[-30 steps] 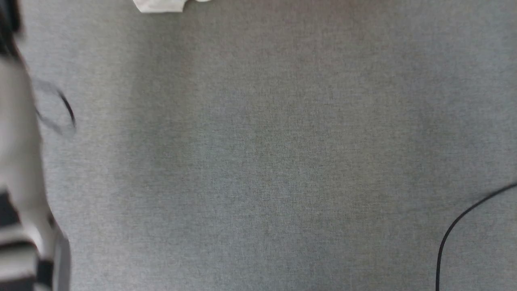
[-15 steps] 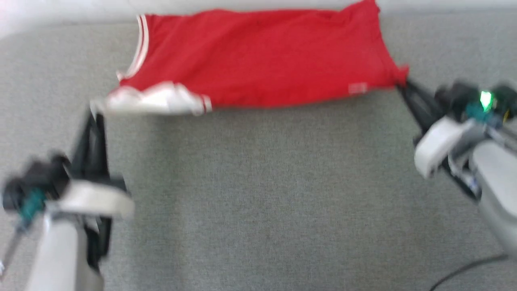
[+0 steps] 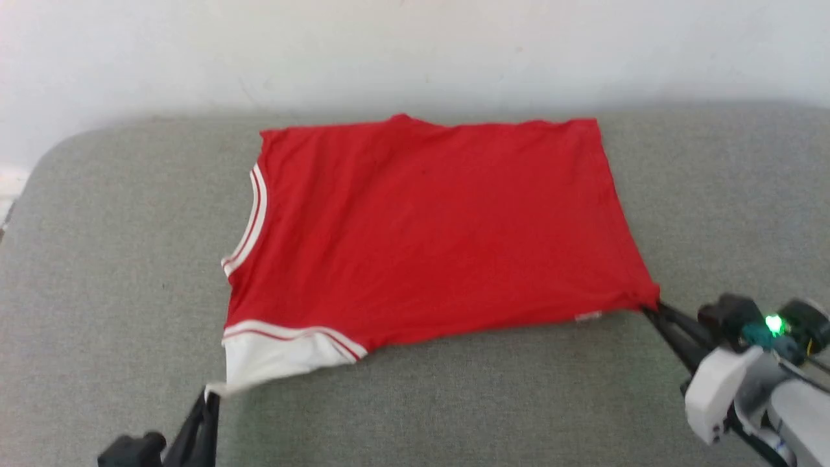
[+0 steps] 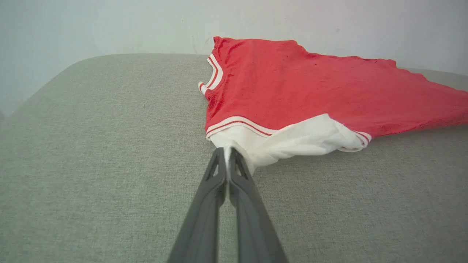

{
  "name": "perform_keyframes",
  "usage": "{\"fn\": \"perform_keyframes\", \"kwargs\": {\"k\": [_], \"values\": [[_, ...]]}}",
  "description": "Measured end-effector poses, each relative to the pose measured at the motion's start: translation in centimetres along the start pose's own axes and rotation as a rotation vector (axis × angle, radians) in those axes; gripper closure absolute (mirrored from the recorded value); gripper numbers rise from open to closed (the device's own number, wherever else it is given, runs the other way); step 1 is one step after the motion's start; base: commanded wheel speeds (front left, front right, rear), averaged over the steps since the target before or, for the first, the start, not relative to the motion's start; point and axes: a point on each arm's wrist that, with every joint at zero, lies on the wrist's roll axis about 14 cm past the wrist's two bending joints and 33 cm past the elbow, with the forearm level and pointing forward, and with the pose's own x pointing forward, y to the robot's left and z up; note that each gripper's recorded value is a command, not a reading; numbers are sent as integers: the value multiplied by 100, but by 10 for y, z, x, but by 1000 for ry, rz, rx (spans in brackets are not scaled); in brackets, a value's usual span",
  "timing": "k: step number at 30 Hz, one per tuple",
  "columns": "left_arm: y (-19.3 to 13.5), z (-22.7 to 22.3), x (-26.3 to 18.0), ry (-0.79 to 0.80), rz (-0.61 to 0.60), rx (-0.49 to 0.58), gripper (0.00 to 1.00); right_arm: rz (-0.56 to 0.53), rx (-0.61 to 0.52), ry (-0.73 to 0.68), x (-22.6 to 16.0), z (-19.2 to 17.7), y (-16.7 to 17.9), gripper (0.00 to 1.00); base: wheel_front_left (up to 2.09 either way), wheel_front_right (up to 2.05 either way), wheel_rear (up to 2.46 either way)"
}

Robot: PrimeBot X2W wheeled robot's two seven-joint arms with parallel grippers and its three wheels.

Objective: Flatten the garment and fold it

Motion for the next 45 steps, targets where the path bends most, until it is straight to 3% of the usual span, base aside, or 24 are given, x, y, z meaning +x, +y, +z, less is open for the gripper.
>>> {"fn": "perform_keyframes", "kwargs": {"k": [14, 22, 35, 45], "values": [[-5, -49, -62, 143, 61, -131, 100, -14, 106, 127, -70, -50, 32, 100, 0, 0, 0], [-9, -61, -65, 192, 53, -145, 100, -12, 124, 147, -75, -51, 38, 100, 0, 0, 0], [-9, 43, 22, -115, -43, 66, 100, -92, 103, 9, -43, 1, 4, 100, 0, 0, 0], [-19, 74, 100, -165, -101, 146, 100, -114, 111, 35, -8, 1, -18, 100, 0, 0, 0]]}}
